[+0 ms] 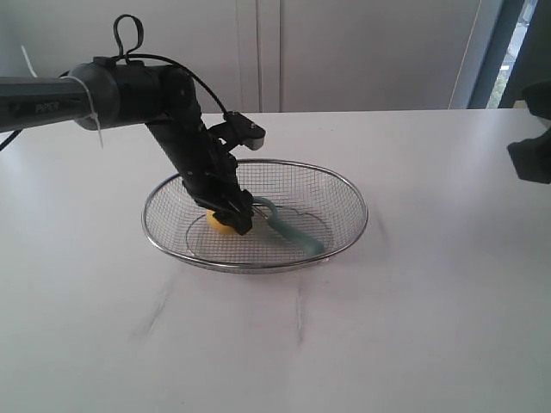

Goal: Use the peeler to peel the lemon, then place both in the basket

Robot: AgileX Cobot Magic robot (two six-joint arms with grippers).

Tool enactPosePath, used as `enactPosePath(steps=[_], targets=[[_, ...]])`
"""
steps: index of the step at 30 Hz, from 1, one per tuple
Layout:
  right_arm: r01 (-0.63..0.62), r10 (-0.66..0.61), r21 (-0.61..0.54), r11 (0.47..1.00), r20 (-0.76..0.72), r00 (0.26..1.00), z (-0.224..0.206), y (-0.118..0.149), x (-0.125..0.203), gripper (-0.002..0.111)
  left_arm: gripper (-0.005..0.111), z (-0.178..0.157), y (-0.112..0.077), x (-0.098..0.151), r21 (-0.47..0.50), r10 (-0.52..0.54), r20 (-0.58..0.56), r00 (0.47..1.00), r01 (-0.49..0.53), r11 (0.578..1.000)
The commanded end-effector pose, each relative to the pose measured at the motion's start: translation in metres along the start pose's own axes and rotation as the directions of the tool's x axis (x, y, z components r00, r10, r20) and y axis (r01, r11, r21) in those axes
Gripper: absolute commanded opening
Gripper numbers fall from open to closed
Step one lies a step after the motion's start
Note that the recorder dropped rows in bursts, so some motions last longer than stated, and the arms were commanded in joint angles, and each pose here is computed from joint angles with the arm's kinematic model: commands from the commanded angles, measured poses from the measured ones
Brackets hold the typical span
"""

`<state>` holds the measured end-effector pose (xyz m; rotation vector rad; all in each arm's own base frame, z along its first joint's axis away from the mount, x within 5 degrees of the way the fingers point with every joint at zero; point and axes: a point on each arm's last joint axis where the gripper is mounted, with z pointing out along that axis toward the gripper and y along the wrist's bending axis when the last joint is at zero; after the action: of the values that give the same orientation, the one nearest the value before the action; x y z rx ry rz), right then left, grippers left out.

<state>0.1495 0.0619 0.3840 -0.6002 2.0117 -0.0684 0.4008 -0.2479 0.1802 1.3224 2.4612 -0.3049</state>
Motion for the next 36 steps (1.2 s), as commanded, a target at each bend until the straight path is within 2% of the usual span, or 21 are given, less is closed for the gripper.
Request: enactPosePath(steps=[1,16,24,27,31,36], targets=[[-0.011,0.011,0.014,1.0,0.011,1.0,-0.001,-0.002,0.0,0.0,0.073,-0.024,-0.006,-0.006,0.005,0.008,0.023,1.0,-0.008,1.0],[-0.01,0.01,0.016,1.0,0.008,1.0,-0.001,-0.002,0.0,0.0,0.073,-0.092,-0.017,-0.015,-0.048,0.049,0.119,0.992,-0.043,0.998],[-0.007,0.007,0.019,1.0,0.006,1.0,-0.001,-0.002,0.001,0.0,0.072,-0.124,-0.025,-0.005,-0.057,0.085,0.047,0.995,-0.083,0.995],[-0.007,0.007,0.019,1.0,0.006,1.0,-0.001,-0.002,0.001,0.0,0.063,-0.14,-0.031,0.001,-0.045,0.089,0.007,0.996,-0.089,0.995],[-0.007,0.007,0.019,1.0,0.006,1.0,-0.001,-0.002,0.001,0.0,0.04,-0.163,-0.037,0.008,-0.062,0.099,-0.01,0.995,-0.099,0.993],[-0.007,0.007,0.019,1.0,0.004,1.0,-0.001,-0.002,0.001,0.0,0.014,-0.187,-0.042,0.012,-0.09,0.067,0.009,0.998,-0.066,0.994]])
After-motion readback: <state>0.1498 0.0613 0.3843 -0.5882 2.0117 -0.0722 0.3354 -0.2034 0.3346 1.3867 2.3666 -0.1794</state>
